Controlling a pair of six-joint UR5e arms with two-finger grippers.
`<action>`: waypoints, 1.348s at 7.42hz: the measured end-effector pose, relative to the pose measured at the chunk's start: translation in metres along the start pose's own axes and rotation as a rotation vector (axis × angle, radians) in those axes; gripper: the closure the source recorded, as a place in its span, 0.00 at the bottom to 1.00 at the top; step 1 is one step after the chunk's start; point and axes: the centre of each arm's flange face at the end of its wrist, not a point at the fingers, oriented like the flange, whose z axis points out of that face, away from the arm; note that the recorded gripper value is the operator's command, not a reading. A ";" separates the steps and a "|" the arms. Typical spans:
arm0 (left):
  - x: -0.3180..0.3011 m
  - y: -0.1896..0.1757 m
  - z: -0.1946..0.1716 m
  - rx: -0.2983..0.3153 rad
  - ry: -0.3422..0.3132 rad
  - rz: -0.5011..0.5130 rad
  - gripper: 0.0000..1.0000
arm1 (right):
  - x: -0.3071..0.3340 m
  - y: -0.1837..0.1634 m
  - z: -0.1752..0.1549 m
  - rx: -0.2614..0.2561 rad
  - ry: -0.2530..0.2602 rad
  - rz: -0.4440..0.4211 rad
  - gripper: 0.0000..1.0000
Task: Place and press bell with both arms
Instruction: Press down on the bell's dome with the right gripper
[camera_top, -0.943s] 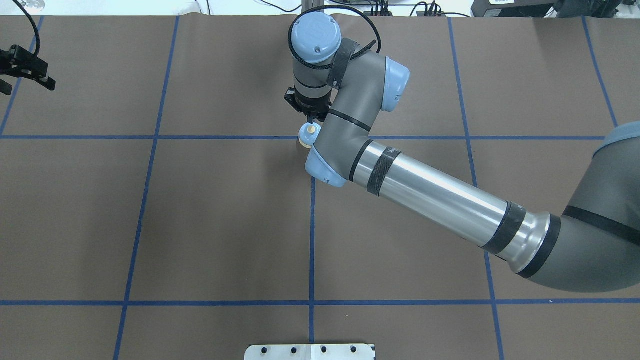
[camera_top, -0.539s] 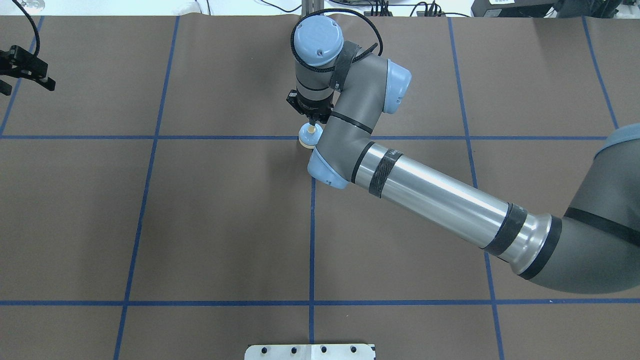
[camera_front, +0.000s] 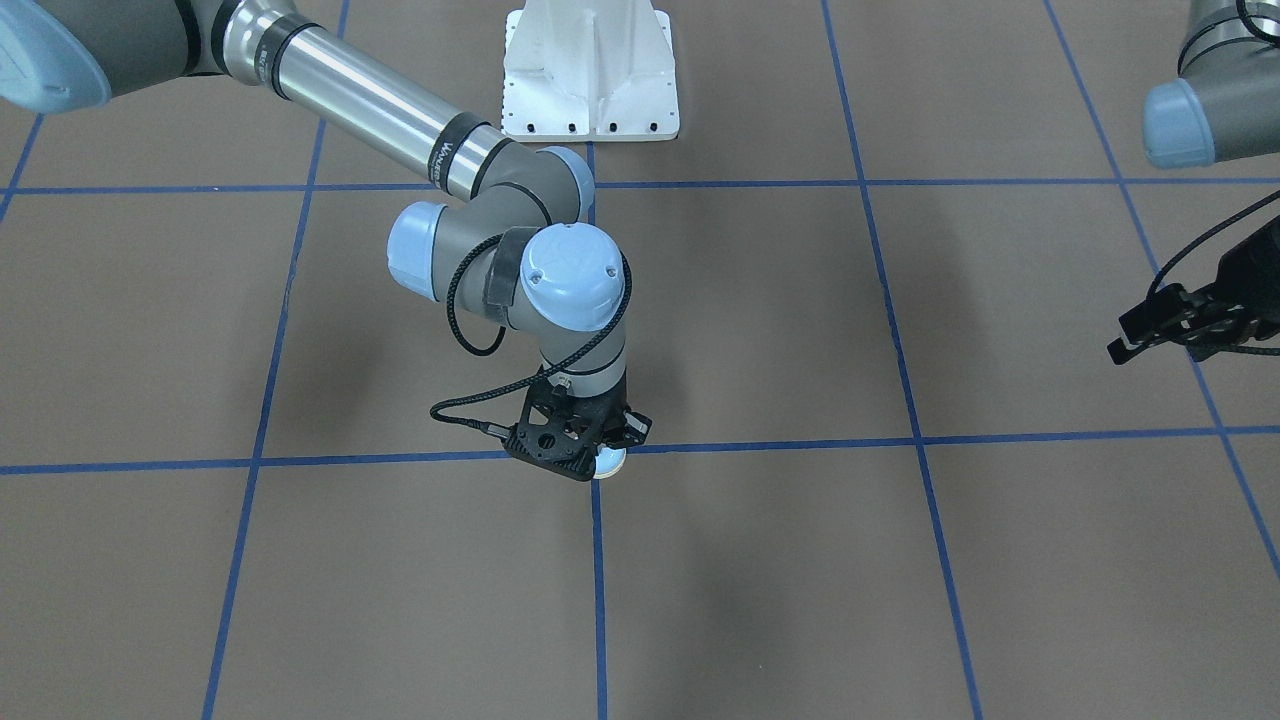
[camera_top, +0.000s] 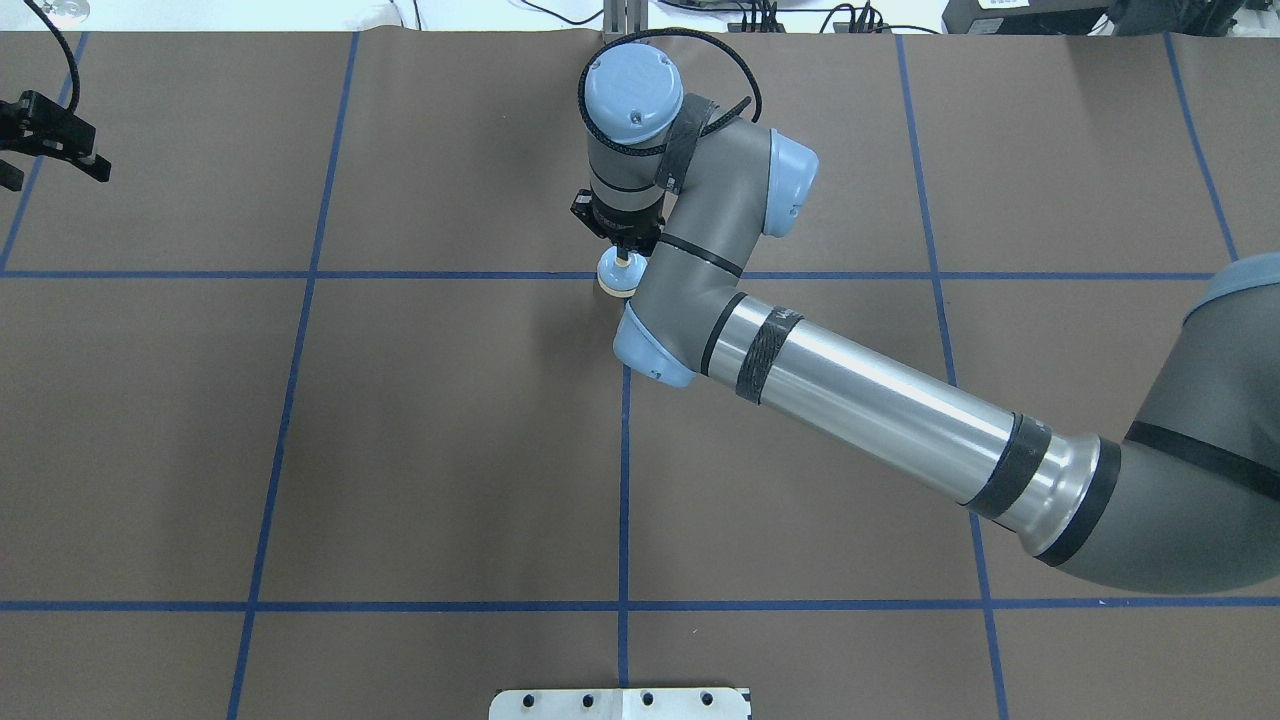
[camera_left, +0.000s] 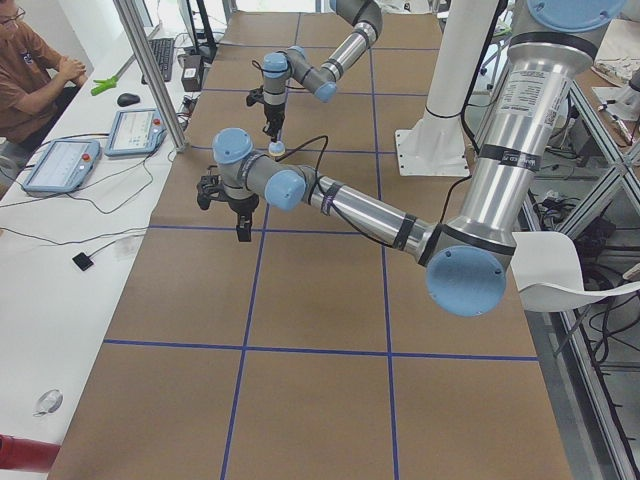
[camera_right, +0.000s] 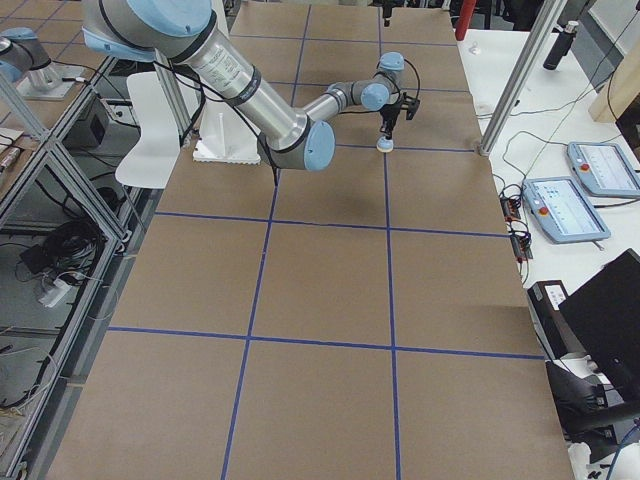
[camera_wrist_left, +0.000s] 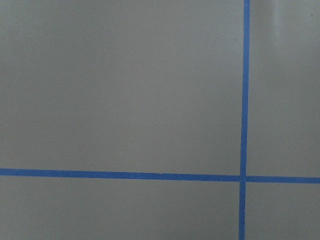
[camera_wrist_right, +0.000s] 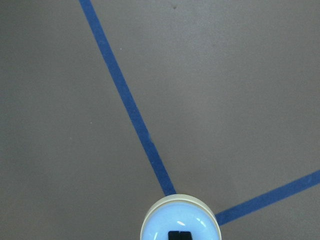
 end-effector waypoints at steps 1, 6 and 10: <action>0.000 0.000 0.000 0.000 0.000 0.000 0.00 | 0.000 0.001 0.001 -0.001 0.001 -0.001 1.00; 0.000 -0.001 0.000 0.000 0.000 0.000 0.00 | 0.000 0.003 0.002 -0.002 0.001 -0.002 1.00; 0.001 -0.001 0.000 0.000 0.000 0.001 0.00 | -0.008 -0.002 -0.016 0.005 -0.026 0.002 1.00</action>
